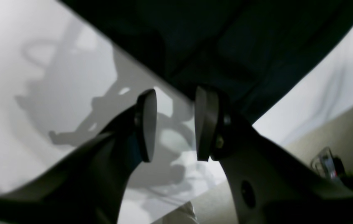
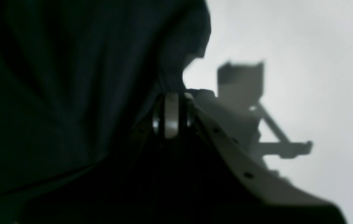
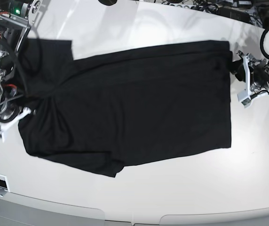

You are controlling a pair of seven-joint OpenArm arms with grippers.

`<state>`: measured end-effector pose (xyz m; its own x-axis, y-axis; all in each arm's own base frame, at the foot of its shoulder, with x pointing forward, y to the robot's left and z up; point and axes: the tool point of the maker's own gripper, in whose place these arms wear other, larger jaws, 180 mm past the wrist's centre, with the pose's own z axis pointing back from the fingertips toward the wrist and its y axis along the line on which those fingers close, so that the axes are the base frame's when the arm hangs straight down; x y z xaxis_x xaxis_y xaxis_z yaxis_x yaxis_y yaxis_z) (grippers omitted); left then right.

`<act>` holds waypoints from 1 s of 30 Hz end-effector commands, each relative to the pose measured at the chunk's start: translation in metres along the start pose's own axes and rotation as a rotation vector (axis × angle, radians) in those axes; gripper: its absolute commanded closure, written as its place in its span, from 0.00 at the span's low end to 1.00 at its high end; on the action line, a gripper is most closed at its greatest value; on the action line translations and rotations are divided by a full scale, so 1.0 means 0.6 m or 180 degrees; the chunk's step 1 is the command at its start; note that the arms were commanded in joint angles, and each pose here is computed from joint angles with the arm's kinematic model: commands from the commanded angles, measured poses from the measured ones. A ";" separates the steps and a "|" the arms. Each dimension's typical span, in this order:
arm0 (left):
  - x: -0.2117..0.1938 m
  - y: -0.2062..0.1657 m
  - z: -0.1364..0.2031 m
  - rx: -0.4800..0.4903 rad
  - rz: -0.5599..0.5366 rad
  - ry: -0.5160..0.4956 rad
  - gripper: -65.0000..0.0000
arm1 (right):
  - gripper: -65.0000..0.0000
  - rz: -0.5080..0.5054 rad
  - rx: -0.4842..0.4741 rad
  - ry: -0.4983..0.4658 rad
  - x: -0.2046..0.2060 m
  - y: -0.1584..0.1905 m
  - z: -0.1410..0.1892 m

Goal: Layout the t-shirt on the table in an organized manner, then fold the t-shirt properly
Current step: 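Move the left gripper along the shirt edge toward the right gripper and grasp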

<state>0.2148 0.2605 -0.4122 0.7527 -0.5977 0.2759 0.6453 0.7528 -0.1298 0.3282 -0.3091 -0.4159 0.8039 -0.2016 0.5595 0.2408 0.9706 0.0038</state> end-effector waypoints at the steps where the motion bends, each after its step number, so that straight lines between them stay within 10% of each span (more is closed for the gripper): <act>1: 0.013 0.009 0.018 0.0004 -0.0039 -0.0094 0.68 | 0.99 0.0060 -0.0097 -0.0223 0.043 -0.022 0.018; 8: 0.015 0.005 0.018 -0.0032 -0.0016 -0.0117 0.67 | 0.54 -0.0008 -0.0365 -0.0265 0.067 -0.068 0.045; 13: 0.026 -0.032 0.021 -0.0420 -0.0085 -0.0226 0.63 | 0.49 0.0125 -0.0174 -0.0319 0.073 -0.051 0.045; 17: 0.049 -0.060 0.032 -0.0741 -0.0051 -0.0406 0.78 | 0.52 0.0341 0.0389 -0.0425 0.087 -0.008 0.054; 18: 0.057 -0.061 0.035 -0.0762 -0.0046 -0.0457 0.95 | 0.60 0.0453 0.0618 -0.0446 0.088 0.012 0.060; 21: 0.078 -0.074 0.040 -0.0891 -0.0007 -0.0620 1.00 | 1.00 0.0886 0.1449 -0.0412 0.070 0.080 0.088; 30: 0.144 -0.170 0.031 -0.1224 -0.0373 -0.0885 1.00 | 1.00 0.0707 0.1894 -0.0113 0.003 0.100 0.103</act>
<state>0.2035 0.1340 -0.3663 0.6613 -0.5376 0.5232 0.7496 0.4992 -0.4346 0.2982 -0.2381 -0.3815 0.8187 0.0035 0.5742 -0.2577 0.8959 0.3620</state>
